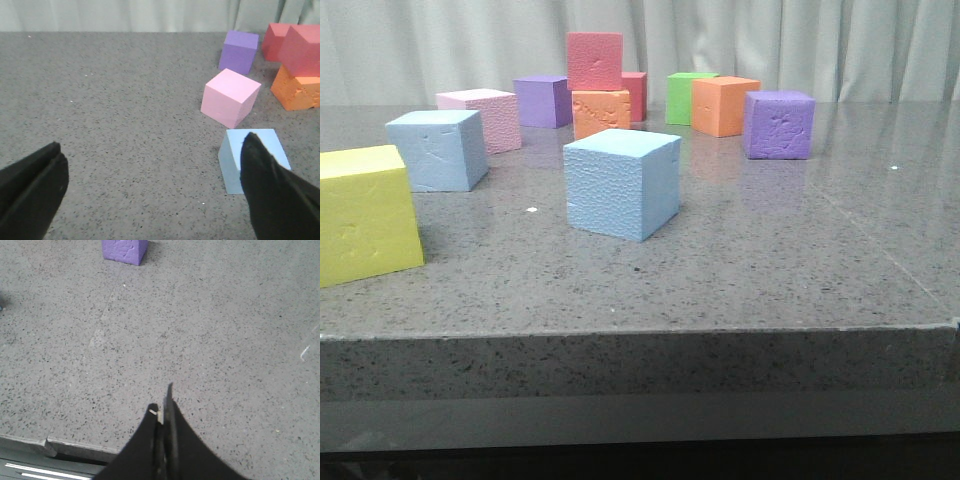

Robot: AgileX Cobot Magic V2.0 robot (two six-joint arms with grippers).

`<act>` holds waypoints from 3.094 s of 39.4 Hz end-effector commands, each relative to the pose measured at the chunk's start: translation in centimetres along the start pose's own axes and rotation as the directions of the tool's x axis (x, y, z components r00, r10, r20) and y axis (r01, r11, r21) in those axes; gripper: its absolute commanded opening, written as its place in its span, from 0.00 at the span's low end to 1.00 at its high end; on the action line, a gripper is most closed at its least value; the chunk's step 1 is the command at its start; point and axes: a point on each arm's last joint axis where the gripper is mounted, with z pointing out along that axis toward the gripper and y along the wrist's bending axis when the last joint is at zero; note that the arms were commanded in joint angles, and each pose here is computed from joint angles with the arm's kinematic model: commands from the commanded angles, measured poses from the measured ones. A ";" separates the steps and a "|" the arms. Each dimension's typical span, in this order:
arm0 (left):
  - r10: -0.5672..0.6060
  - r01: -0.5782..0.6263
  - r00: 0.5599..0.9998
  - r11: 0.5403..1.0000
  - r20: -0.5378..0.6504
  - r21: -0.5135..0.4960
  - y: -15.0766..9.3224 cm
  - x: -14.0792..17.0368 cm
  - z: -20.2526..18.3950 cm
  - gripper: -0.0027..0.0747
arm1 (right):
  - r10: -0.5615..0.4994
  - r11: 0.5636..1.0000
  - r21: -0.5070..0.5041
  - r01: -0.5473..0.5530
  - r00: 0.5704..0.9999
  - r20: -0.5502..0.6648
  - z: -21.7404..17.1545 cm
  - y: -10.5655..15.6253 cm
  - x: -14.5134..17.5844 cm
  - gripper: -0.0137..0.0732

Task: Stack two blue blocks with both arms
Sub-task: 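Open the right gripper and lift it away from the cube, then lower the left gripper onto the other light-blue cube and grasp, then lift the held cube and carry it above the placed blue cube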

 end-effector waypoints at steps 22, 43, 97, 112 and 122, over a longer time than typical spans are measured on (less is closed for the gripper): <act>0.184 -0.112 0.944 0.959 -0.273 0.260 -8.6 -6.7 12.2 0.90 | 0.000 1.000 0.000 0.000 0.996 0.093 -0.4 0.0 -1.3 0.09; 0.263 -0.110 0.801 0.948 -0.537 0.299 -9.5 -3.8 17.3 0.90 | 0.000 1.000 0.000 0.000 0.996 0.092 -0.4 0.0 -1.3 0.09; 0.348 -0.134 0.815 0.891 -0.464 0.434 -13.5 -9.7 10.4 0.47 | 0.000 1.000 -0.001 0.000 0.995 0.097 -0.4 0.0 -1.4 0.09; 0.462 -0.192 0.801 0.801 -0.381 0.567 -18.9 -9.2 6.9 0.47 | 0.000 1.000 0.000 0.000 0.996 0.094 -0.4 0.0 -1.4 0.09; 0.514 -0.216 0.784 0.752 -0.348 0.623 -21.3 -8.5 5.5 0.47 | 0.001 1.000 -0.001 -0.001 0.996 0.095 -0.4 0.0 -1.4 0.09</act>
